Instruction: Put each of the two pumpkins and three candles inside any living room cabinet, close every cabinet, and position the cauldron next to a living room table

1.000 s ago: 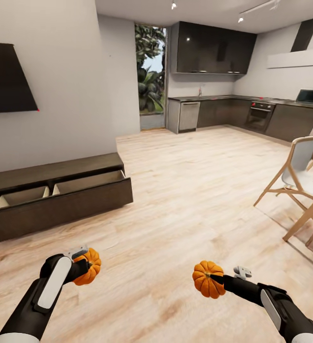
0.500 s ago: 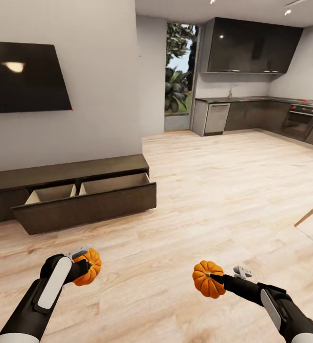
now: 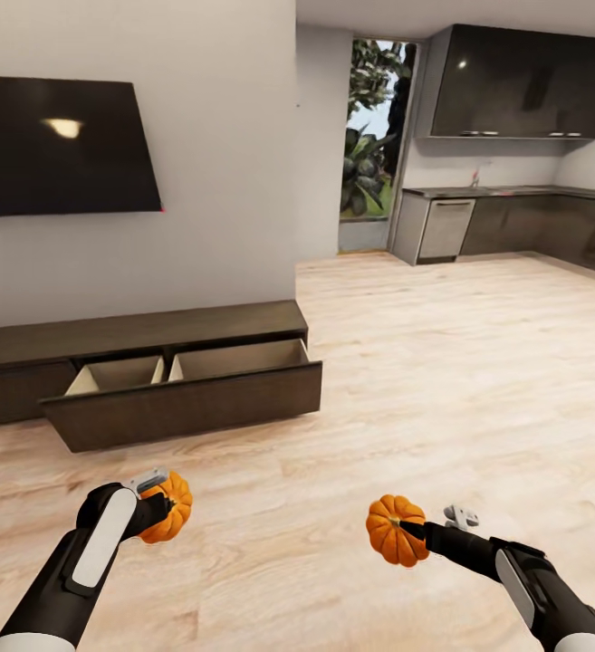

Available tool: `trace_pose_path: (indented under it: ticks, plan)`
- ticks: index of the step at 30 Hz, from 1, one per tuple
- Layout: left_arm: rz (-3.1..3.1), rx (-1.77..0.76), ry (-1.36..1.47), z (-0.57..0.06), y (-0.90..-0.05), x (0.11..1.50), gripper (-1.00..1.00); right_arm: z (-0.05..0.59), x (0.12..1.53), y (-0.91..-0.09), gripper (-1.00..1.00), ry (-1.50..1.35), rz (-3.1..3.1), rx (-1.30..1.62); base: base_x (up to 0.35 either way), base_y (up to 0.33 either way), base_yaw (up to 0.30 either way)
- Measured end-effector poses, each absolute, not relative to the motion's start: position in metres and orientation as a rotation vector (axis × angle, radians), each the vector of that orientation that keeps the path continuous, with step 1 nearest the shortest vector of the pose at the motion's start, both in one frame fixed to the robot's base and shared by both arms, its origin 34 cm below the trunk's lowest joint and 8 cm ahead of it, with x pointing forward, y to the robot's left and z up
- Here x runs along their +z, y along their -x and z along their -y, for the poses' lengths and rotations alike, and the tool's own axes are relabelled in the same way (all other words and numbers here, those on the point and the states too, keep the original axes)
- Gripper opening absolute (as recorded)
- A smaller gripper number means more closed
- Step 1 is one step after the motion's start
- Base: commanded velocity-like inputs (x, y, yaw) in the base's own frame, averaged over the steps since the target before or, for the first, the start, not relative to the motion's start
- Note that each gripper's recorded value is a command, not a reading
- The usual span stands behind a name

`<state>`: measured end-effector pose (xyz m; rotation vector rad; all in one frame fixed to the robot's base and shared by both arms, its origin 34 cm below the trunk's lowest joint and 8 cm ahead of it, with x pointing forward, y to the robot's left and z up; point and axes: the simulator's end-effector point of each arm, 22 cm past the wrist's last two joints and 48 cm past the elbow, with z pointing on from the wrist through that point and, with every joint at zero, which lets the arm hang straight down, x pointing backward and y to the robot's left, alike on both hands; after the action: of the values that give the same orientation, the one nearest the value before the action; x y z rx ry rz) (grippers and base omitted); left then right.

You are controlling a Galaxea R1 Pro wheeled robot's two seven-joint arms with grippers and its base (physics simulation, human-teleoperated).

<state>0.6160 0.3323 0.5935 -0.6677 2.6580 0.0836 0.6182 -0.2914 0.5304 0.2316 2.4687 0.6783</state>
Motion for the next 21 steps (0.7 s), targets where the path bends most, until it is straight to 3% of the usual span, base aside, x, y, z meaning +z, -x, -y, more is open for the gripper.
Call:
trace_pose_path:
  ticks: [6, 21]
  plan:
    - [-2.658, 0.083, 0.668, -0.3321, -0.6160, 0.5935, -1.00, 0.2906, 0.5314, -0.6183, -1.00, -0.230, -2.465, 0.687, 0.330, 0.059, 0.001]
    - [-2.659, 0.079, 0.680, -0.3339, -0.6151, 0.5926, -1.00, 0.2897, 0.5329, -0.6190, -1.00, -0.241, -2.459, 0.700, 0.304, 0.178, 0.009]
